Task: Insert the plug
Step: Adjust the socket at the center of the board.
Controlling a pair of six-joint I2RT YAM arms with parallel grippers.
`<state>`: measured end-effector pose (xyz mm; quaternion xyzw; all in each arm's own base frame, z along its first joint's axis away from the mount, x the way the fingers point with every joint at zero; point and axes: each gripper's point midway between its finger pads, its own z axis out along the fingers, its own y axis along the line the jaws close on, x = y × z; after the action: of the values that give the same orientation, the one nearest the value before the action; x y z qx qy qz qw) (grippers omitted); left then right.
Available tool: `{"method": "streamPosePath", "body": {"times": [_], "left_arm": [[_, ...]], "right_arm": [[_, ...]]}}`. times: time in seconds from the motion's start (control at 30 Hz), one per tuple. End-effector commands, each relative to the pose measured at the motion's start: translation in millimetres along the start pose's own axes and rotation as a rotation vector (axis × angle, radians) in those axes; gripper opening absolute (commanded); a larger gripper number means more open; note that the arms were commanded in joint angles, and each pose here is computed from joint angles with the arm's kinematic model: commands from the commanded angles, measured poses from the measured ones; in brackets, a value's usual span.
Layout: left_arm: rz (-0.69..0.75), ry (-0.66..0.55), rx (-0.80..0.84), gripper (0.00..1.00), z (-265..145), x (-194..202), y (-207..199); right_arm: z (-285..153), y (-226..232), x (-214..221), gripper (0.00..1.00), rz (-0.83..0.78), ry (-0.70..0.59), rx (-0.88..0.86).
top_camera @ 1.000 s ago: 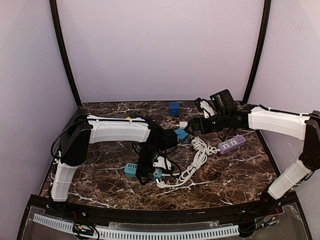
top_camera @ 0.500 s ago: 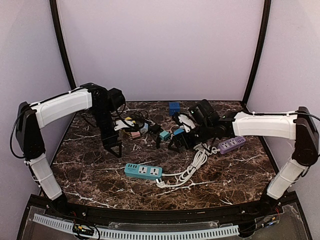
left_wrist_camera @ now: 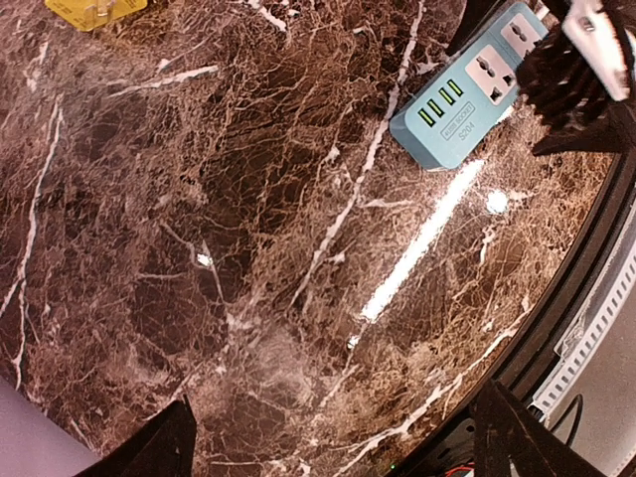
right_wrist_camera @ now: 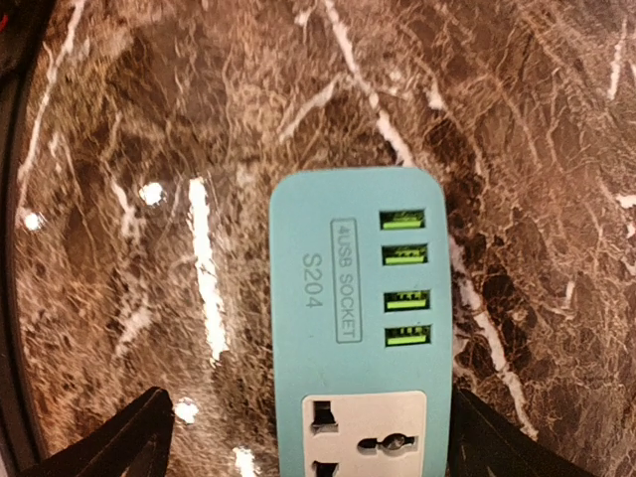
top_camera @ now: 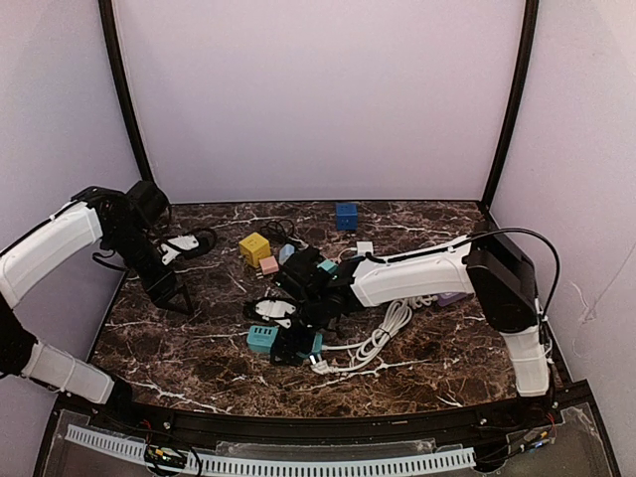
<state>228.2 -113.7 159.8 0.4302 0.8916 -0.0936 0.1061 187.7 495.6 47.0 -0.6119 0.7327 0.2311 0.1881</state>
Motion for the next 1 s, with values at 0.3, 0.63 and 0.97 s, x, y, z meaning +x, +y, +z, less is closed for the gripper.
{"method": "streamPosePath", "body": {"times": [0.3, 0.63, 0.97], "left_arm": [[-0.005, -0.074, 0.0, 0.87, -10.9, 29.9, -18.6], [-0.065, -0.093, -0.016, 0.87, -5.9, 43.7, -12.3], [-0.132, -0.044, 0.029, 0.86, -13.9, -5.8, 24.1]], "right_arm": [[5.4, 10.5, 30.3, 0.4, -0.235, 0.11, 0.02], [-3.9, 20.7, 50.5, 0.52, -0.437, 0.131, -0.003], [-82.7, 31.0, -14.1, 0.99, -0.312, -0.104, 0.066]]}}
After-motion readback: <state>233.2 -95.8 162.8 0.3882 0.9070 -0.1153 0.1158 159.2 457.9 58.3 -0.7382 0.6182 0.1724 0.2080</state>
